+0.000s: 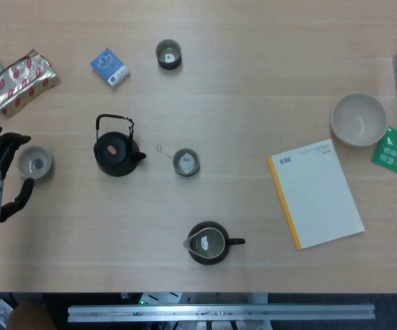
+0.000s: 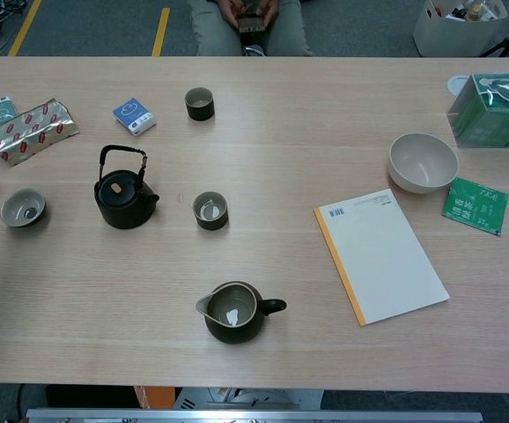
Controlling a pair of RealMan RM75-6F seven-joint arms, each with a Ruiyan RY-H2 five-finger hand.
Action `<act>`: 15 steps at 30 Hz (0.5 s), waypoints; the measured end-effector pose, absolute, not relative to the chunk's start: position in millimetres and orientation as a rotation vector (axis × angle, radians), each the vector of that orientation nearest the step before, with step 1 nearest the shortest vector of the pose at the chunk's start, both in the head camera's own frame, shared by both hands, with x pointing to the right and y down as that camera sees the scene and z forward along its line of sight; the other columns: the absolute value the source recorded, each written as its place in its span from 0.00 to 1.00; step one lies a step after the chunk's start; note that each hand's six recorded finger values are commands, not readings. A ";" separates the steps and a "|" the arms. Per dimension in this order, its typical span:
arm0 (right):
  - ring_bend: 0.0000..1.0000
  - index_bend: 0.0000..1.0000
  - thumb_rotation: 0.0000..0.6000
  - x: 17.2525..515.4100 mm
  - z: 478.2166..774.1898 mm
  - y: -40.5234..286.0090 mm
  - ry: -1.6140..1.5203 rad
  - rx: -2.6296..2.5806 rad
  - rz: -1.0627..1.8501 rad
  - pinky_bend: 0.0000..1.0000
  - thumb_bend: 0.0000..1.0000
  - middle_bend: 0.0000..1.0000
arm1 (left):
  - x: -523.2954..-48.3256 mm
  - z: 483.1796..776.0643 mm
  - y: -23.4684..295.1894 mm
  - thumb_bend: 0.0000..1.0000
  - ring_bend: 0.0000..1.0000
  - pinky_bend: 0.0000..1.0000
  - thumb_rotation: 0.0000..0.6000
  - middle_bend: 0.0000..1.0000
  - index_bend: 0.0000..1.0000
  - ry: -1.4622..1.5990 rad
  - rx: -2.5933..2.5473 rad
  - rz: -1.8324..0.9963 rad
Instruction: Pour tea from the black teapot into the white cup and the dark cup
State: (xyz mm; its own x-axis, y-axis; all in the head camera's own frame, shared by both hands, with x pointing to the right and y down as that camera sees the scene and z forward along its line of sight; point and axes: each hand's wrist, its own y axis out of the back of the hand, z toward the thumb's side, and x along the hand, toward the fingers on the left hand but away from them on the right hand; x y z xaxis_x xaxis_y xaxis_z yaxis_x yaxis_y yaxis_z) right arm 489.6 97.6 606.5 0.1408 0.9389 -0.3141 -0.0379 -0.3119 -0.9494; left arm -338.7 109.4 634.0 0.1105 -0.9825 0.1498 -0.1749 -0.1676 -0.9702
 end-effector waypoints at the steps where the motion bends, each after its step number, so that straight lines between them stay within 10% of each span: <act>1: 0.03 0.06 1.00 489.5 606.1 98.1 -0.922 -1.490 1.330 0.04 0.20 0.15 | -339.9 633.8 110.1 0.31 0.16 0.04 1.00 0.26 0.24 1.191 -1.505 -1.165; 15: 0.03 0.06 1.00 489.2 601.7 98.9 -0.948 -1.457 1.320 0.04 0.20 0.15 | -354.5 633.9 117.0 0.31 0.16 0.04 1.00 0.26 0.24 1.233 -1.463 -1.246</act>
State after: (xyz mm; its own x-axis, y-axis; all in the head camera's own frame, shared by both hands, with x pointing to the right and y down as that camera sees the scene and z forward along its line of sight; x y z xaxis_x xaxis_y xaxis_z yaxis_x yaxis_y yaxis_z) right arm 489.2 98.9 601.7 0.1275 0.9515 -0.2801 -0.0382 -0.2774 -0.9600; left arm -354.5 117.0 633.9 0.0254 -0.9852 0.1697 -0.1592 -0.1715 -0.9722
